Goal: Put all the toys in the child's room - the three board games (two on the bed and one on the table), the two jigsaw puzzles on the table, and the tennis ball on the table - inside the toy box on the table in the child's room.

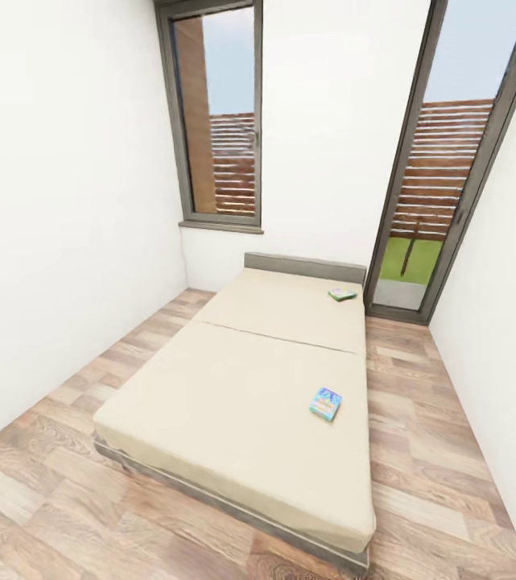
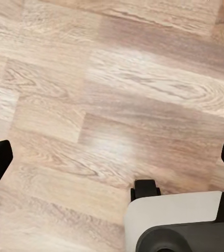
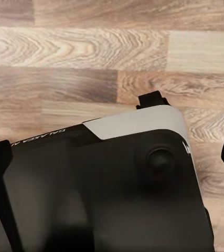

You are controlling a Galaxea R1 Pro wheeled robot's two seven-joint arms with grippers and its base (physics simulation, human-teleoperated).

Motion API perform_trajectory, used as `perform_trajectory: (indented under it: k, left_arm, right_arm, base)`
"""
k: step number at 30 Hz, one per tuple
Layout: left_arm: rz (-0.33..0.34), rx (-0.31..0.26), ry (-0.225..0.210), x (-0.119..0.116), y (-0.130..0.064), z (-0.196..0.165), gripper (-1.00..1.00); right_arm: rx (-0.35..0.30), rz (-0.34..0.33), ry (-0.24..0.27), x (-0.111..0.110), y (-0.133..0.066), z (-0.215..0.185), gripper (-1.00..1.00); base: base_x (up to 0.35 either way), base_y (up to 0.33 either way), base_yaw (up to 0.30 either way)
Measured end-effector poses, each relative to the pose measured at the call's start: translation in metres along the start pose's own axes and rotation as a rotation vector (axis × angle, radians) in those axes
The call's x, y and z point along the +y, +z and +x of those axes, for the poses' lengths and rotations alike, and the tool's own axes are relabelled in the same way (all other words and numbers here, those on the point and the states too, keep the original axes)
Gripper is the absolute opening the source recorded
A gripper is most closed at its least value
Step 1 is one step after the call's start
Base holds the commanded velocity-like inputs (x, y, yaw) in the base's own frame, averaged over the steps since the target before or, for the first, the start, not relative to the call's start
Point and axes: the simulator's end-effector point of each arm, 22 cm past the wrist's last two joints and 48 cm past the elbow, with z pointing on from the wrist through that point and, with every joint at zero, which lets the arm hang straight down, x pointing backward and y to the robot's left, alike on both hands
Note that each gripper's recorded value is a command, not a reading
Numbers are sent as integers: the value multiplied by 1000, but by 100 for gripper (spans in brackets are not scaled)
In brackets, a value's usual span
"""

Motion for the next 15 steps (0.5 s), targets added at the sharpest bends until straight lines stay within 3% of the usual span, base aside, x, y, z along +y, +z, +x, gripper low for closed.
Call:
perform_trajectory:
  k: [15]
  left_arm:
    - [0,0,0,0,0,0,100]
  right_arm:
    - [3,1,1,0,0,1,100]
  base:
    - [-2,0,-279]
